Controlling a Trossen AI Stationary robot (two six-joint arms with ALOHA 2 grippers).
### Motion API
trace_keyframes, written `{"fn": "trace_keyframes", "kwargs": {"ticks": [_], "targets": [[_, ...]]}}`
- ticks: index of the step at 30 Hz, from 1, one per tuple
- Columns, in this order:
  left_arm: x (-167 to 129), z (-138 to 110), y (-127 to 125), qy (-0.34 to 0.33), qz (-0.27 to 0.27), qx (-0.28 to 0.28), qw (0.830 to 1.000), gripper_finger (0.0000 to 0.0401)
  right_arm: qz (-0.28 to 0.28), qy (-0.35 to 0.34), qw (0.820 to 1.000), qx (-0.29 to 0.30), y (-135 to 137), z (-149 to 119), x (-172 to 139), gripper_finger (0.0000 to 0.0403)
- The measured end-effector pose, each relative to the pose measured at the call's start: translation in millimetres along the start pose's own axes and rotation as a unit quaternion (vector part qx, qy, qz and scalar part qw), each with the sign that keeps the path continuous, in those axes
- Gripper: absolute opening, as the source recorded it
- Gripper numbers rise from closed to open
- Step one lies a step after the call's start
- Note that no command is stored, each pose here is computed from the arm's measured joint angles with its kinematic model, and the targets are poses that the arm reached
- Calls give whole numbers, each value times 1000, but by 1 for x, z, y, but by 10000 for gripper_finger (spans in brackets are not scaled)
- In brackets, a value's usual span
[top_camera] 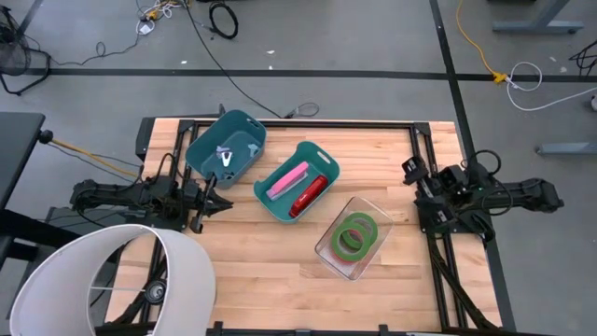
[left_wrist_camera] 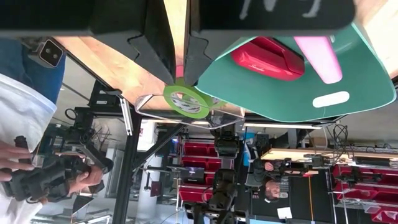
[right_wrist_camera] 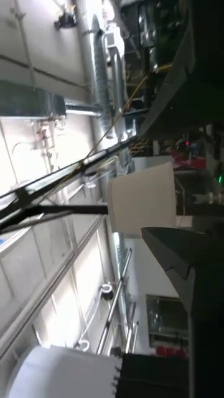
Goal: Pick and place Stapler, Stapler remover, tape
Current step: Return to Home Position
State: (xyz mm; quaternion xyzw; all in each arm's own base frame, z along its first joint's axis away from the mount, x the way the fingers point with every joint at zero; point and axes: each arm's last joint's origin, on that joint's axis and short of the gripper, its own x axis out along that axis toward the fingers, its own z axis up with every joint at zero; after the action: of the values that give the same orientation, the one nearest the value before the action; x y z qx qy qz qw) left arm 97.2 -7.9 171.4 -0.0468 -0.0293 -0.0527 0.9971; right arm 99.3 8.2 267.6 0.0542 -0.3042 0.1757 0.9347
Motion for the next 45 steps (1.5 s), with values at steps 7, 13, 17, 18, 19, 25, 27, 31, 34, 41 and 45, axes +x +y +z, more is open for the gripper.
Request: {"fn": "trace_keyframes", "kwargs": {"ticks": [7, 13, 17, 18, 19, 25, 27, 31, 34, 41, 45], "targets": [[0, 0, 0, 0, 0, 0, 1000, 37, 48, 12, 998, -41, 5, 1, -4, 239], [0, 0, 0, 0, 0, 0, 1000, 37, 109, 58, 992, -35, 9, -4, -8, 239], [0, 0, 0, 0, 0, 0, 1000, 37, 84, 94, 992, -30, 6, -11, -10, 239], [0, 0, 0, 0, 0, 0, 1000, 37, 69, 100, 992, -21, 5, -12, -10, 239], [0, 0, 0, 0, 0, 0, 1000, 37, 51, 103, 993, -12, 3, -13, -10, 239], [0, 0, 0, 0, 0, 0, 1000, 37, -40, 124, 991, 6, -3, -18, -13, 228], [0, 0, 0, 0, 0, 0, 1000, 37, -62, 135, 989, 3, -4, -20, -15, 216], [0, 0, 0, 0, 0, 0, 1000, 37, -95, 153, 984, -5, -5, -23, -19, 189], [0, 0, 0, 0, 0, 0, 1000, 37, -113, 165, 980, -4, -6, -24, -21, 165], [0, 0, 0, 0, 0, 0, 1000, 37, -120, 186, 975, -12, -4, -25, -29, 102], [0, 0, 0, 0, 0, 0, 1000, 37, -116, 190, 974, -35, -1, -23, -34, 76]]}}
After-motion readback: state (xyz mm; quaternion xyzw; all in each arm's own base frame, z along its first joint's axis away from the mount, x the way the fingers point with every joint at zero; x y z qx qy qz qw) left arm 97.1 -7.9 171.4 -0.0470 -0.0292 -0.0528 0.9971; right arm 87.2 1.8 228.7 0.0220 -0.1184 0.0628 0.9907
